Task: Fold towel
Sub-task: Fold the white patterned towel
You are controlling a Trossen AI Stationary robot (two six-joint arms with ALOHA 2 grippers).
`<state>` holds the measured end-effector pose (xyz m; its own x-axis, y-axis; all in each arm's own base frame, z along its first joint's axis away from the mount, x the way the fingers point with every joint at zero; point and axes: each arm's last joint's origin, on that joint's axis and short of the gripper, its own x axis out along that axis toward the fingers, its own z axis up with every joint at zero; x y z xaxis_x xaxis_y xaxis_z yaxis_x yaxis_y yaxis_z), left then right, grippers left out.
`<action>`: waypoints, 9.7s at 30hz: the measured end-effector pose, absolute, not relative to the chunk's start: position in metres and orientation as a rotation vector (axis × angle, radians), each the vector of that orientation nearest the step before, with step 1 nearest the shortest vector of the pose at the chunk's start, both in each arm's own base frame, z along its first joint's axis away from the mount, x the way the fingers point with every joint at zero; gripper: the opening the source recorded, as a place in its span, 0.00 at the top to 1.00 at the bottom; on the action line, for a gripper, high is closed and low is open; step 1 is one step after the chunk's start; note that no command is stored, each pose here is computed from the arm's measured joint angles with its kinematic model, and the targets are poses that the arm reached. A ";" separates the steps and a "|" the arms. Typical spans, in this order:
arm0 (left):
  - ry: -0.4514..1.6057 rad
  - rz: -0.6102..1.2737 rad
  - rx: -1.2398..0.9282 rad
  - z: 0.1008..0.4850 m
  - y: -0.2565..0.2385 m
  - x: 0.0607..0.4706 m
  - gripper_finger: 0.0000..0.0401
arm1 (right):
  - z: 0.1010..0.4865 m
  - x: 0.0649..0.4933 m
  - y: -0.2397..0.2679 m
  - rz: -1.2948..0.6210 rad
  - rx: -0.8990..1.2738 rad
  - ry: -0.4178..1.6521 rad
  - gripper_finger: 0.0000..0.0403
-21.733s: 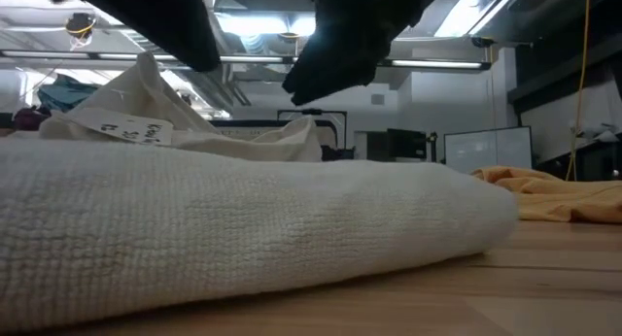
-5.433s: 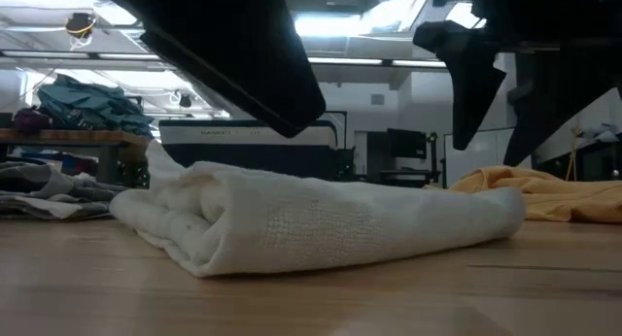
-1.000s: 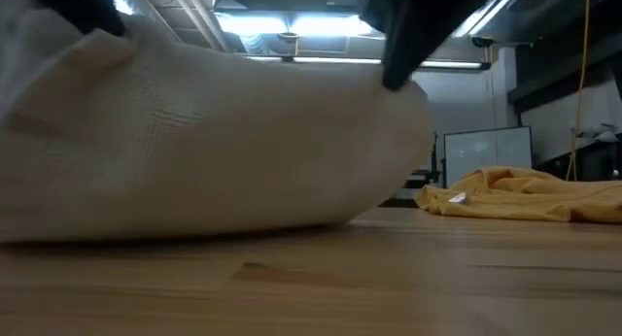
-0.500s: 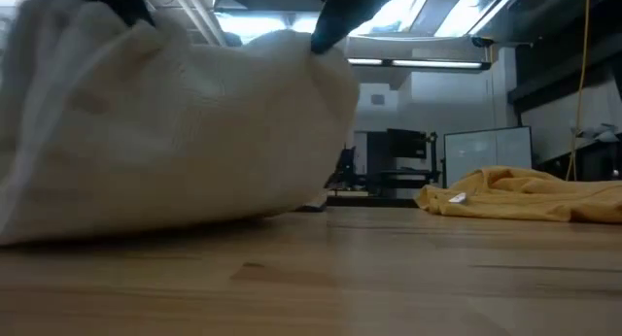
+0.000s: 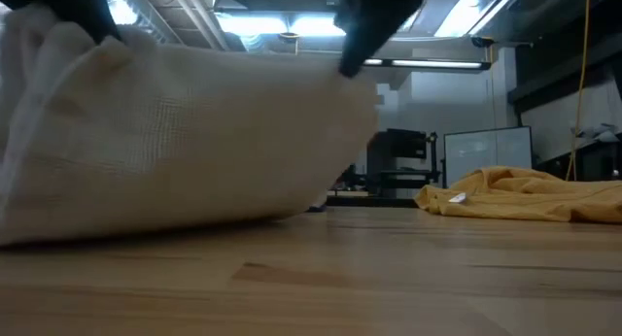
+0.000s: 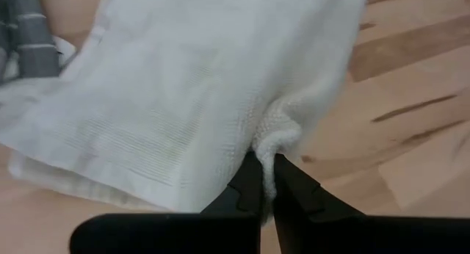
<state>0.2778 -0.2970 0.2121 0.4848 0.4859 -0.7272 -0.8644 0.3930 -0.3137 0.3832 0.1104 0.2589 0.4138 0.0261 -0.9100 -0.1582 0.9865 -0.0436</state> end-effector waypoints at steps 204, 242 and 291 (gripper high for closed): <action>1.033 0.919 -0.411 0.232 -0.241 0.257 0.99 | 0.216 0.426 0.061 0.174 0.162 1.245 1.00; 0.942 0.869 -0.452 0.253 -0.230 0.259 0.99 | 0.242 0.413 0.054 0.017 0.152 1.224 0.66; 1.178 0.907 -0.295 0.145 -0.226 0.266 0.97 | 0.153 0.447 0.125 0.137 0.101 1.206 0.67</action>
